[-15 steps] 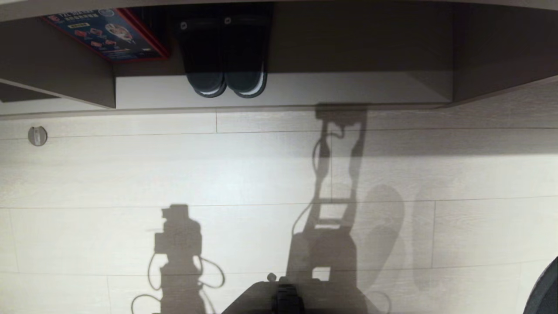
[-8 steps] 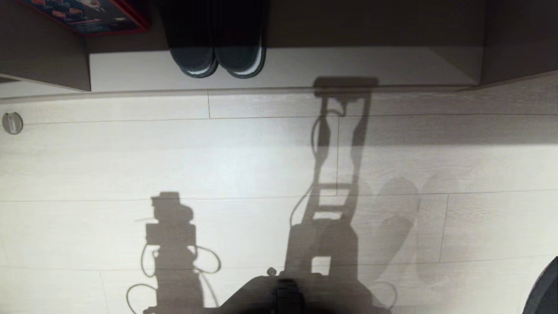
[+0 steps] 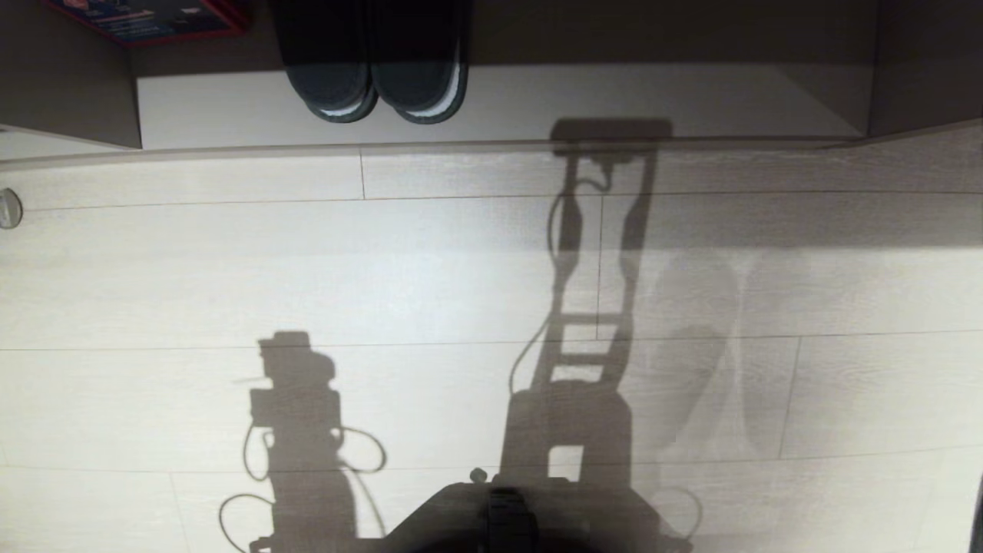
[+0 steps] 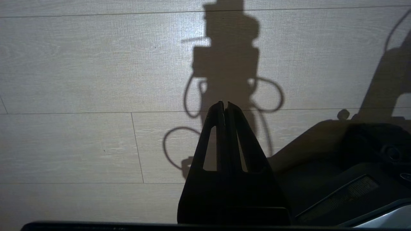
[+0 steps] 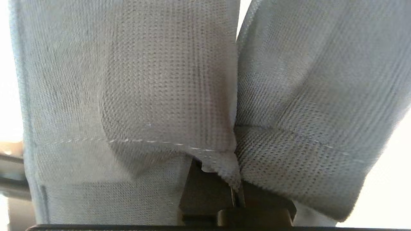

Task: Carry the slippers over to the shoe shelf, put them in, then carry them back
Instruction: Place the slippers into the shoe cabinet

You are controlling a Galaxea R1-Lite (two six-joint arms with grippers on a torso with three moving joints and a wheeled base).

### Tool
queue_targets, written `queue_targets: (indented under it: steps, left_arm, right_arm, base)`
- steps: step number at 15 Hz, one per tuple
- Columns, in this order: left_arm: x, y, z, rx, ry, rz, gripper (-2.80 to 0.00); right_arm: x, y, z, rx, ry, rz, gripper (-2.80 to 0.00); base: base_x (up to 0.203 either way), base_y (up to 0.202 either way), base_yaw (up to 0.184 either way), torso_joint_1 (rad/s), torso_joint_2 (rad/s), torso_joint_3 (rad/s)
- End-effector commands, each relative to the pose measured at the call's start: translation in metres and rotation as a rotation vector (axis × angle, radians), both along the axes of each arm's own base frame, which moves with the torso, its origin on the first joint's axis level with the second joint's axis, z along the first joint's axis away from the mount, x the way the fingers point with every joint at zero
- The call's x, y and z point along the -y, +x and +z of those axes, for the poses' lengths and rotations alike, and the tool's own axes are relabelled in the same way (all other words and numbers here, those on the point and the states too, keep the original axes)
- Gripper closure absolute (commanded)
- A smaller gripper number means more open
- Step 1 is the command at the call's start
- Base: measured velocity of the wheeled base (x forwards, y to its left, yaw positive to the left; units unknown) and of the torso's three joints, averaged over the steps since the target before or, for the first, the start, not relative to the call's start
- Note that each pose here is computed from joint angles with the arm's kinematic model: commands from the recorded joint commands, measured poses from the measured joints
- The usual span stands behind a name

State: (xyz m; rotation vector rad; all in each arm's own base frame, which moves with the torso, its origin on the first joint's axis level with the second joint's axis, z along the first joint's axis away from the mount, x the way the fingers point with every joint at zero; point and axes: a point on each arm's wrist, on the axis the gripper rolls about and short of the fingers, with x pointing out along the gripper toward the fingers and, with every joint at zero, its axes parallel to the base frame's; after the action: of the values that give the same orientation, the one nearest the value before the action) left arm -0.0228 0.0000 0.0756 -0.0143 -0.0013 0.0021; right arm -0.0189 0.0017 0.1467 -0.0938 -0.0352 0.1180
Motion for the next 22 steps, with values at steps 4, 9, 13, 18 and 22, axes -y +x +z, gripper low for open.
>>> queue_targets:
  steps: [4,9,13,18,22]
  left_arm:
    - [0.000,0.000,0.000,0.002,0.000,-0.001,0.00]
    - [0.000,0.000,0.000,0.002,0.002,-0.001,0.00]
    - [0.000,0.000,0.000,-0.001,0.002,0.000,0.00]
    - [0.000,0.000,0.000,0.000,0.002,0.001,0.00]
    - [0.000,0.000,0.000,-0.001,0.002,0.001,0.00]
  right_arm:
    - [-0.006,0.106,0.057,-0.172,-0.005,0.090,0.00]
    - [-0.024,0.192,0.066,-0.100,-0.073,0.222,0.00]
    - [-0.034,0.228,0.094,0.144,-0.117,0.144,0.00]
    - [-0.039,0.254,0.134,0.262,-0.108,0.125,0.00]
    - [-0.044,0.280,0.164,0.294,-0.112,0.166,0.00]
  base:
    - [0.000,0.000,0.000,0.000,0.00,0.000]
    - [0.000,0.000,0.000,0.000,0.00,0.000]
    - [0.000,0.000,0.000,0.000,0.00,0.000]
    - [0.000,0.000,0.000,0.000,0.00,0.000]
    - [0.000,0.000,0.000,0.000,0.00,0.000]
